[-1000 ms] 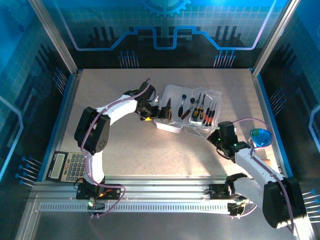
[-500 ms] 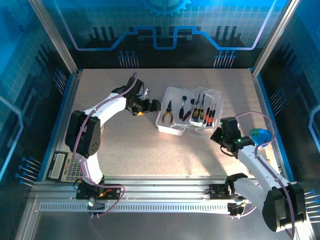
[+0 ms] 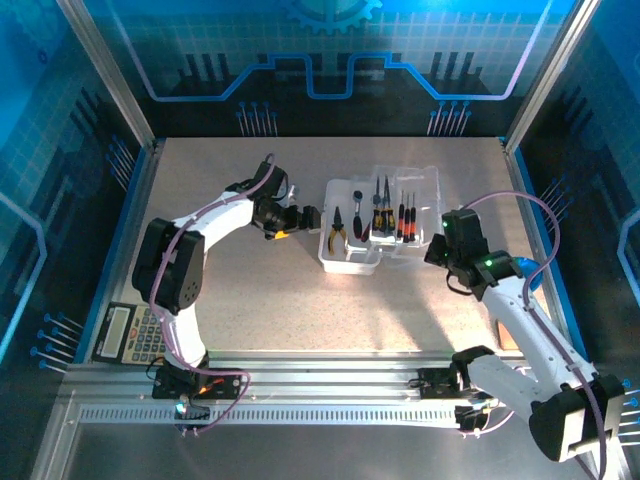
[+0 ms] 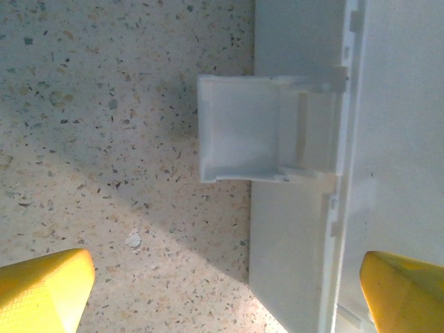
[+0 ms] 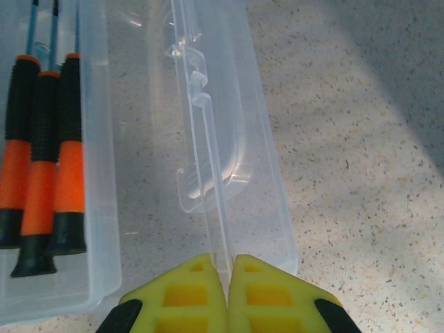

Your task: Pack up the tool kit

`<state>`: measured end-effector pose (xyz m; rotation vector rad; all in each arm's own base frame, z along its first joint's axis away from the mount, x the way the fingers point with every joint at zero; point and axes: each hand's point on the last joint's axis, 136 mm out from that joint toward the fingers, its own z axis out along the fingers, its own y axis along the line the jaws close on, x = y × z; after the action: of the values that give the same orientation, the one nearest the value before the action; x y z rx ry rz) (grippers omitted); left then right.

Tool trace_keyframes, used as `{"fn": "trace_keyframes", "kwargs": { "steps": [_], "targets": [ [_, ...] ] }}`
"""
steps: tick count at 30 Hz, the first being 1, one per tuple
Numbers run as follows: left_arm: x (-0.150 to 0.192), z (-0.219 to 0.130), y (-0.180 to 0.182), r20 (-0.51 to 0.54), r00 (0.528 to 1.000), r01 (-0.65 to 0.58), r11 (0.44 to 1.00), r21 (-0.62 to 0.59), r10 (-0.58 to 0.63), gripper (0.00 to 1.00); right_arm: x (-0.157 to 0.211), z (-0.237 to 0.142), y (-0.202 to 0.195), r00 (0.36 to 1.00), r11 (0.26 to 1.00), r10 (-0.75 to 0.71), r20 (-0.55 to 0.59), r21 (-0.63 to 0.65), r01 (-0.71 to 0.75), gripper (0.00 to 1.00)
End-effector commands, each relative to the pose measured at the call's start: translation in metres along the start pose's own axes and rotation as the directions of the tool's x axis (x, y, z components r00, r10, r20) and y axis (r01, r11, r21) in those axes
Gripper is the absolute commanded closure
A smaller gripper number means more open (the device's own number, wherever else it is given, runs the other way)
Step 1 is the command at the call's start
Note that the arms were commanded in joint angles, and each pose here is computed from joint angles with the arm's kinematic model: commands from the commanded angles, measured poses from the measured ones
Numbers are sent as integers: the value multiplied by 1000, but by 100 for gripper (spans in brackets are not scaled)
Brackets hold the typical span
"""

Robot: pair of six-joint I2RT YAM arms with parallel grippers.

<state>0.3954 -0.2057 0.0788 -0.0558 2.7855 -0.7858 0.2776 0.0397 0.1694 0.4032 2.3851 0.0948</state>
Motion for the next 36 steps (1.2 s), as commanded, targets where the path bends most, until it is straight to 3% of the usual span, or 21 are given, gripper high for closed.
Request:
{"fn": "trace_keyframes", "kwargs": {
  "steps": [1,8,27,33,36],
  "targets": [
    [9,18,13,-44,998,48,999,-7,-48,1,-31,-27,37,993,992,-57,99,-103,68,100],
    [15,32,22,-69,995,71,997,-15,-72,1,-35,-44,81,979,974,-152,134,-147,171,100],
    [16,27,20,-53,997,56,998,-6,-56,1,-3,-60,209,934,886,-312,172,-303,352,100],
    [22,19,24,-44,997,56,998,-15,-57,1,-18,-72,211,924,880,-318,213,-296,372,87],
    [25,13,28,-36,997,65,998,-19,-66,1,-26,-66,205,927,880,-318,198,-302,367,70]
  ]
}}
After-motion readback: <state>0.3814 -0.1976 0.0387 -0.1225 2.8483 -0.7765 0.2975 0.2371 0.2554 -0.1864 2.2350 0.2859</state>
